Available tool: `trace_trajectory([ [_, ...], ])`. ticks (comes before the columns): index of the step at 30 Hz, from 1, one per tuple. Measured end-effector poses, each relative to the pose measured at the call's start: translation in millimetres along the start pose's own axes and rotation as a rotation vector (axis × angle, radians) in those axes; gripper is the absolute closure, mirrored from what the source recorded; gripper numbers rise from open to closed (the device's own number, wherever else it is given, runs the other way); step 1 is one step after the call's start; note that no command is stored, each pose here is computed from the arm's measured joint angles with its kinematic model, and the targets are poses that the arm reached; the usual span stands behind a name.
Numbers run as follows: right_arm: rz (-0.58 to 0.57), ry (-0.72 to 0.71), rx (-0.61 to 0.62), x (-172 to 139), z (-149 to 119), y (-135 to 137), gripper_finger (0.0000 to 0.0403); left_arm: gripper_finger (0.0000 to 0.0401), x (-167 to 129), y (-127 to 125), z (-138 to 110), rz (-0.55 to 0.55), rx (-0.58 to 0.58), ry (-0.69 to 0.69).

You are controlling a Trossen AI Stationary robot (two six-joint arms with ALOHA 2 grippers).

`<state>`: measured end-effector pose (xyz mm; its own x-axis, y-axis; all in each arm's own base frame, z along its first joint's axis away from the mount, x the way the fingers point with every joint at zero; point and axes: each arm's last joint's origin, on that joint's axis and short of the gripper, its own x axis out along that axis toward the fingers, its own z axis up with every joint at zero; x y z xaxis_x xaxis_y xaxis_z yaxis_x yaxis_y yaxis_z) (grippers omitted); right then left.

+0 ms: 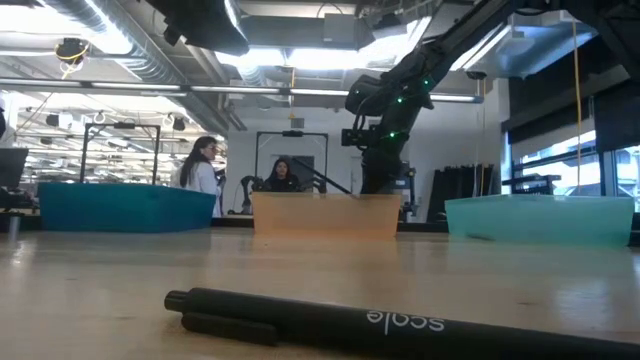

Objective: Sort crayons/erasers/pens/pencils in bins
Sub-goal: Put the blue pencil into the orange bin, then put the black pen into the blue bin

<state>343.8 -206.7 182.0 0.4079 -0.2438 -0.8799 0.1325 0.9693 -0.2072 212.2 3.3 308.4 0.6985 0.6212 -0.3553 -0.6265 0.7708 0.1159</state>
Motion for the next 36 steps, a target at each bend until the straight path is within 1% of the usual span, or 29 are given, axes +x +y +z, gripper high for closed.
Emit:
trace_trajectory([
  [16,0.0,0.001,0.0,0,0,0,0.0343,0.0321,0,0,0,-0.001,-0.006,0.0],
  [25,-0.009,-0.018,0.004,0,2,-1,0.0284,0.0321,0,0,0,-0.001,-0.007,0.0],
  [28,-0.015,-0.016,0.005,-1,2,-1,0.0274,0.0321,0,0,0,-0.001,-0.007,0.0],
  [30,-0.027,-0.008,0.005,-7,2,-1,0.0273,0.0321,0,0,0,-0.001,-0.007,0.0],
  [32,-0.028,-0.015,0.003,-21,3,0,0.0273,0.0321,0,0,-1,-0.001,-0.003,0.005],
  [34,-0.03,-0.031,0.023,-39,5,3,0.0273,0.0321,0,0,-1,-0.014,0.002,0.015],
  [36,-0.019,-0.035,0.048,-59,7,11,0.0273,0.0321,0,-1,-2,-0.049,0.005,0.026],
])
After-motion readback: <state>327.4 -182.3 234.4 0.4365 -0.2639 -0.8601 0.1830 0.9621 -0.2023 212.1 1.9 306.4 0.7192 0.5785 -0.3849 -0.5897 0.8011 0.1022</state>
